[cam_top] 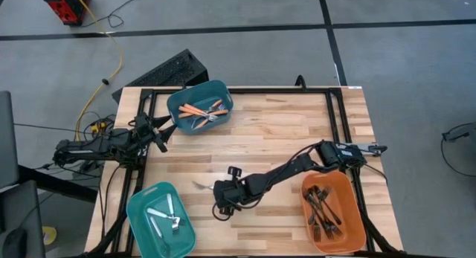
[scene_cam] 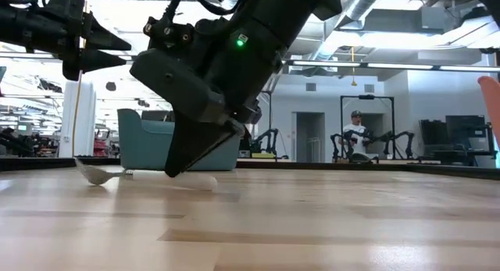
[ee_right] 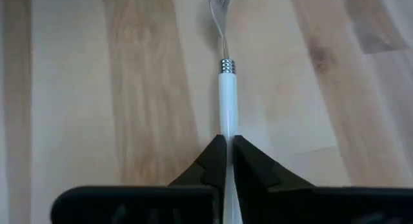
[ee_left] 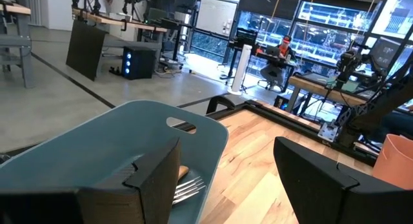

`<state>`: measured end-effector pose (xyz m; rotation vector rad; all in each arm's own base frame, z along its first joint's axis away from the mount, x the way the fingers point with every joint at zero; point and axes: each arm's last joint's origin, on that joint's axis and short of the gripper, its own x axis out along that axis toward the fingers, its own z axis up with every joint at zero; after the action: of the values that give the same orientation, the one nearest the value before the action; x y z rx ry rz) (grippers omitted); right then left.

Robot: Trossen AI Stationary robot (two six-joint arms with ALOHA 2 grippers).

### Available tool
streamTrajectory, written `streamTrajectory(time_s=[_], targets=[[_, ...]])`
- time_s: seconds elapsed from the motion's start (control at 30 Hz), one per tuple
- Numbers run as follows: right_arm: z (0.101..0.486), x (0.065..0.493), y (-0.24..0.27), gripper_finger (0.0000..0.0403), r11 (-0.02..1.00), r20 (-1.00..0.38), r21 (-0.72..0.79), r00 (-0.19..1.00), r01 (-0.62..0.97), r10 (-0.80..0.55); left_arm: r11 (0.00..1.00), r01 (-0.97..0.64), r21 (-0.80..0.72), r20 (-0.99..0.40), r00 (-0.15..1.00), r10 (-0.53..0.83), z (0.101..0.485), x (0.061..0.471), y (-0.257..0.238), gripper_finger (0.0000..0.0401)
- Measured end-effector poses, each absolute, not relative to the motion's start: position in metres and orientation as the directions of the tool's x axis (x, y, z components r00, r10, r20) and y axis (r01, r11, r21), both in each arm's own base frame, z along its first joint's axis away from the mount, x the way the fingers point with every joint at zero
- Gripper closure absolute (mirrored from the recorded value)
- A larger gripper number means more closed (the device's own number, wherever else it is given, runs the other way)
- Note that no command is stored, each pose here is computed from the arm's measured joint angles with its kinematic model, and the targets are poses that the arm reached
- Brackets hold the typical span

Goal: Sort silverware by color (type)
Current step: Put the white fork into the green bin

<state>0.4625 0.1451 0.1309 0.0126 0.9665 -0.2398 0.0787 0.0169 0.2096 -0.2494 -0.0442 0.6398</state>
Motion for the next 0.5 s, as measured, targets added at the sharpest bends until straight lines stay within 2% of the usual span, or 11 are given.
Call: streamTrajectory(time_s=[0.17, 0.3, 0.37, 0.5], targets=[[0.137, 0.468, 0.142, 0.0387, 0.974, -0.811, -0.098, 0.551, 0.202, -0.196, 0.773, -0.585, -0.244, -0.036, 0.802, 0.596, 0.210, 0.079, 0.017, 0.0166], [0.144, 0.473, 0.138, 0.0387, 0.977, -0.805, -0.106, 0.561, 0.186, -0.194, 0.773, -0.585, -0.244, -0.036, 0.802, 0.596, 0.210, 0.079, 0.017, 0.0166], [0.148, 0.475, 0.138, 0.0374, 0.980, -0.798, -0.110, 0.573, 0.168, -0.188, 0.773, -0.585, -0.244, -0.036, 0.802, 0.596, 0.210, 0.079, 0.017, 0.0166], [0.158, 0.481, 0.140, 0.0309, 0.982, -0.775, -0.105, 0.606, 0.154, -0.178, 0.773, -0.585, -0.244, -0.036, 0.802, 0.596, 0.210, 0.079, 0.017, 0.0166]])
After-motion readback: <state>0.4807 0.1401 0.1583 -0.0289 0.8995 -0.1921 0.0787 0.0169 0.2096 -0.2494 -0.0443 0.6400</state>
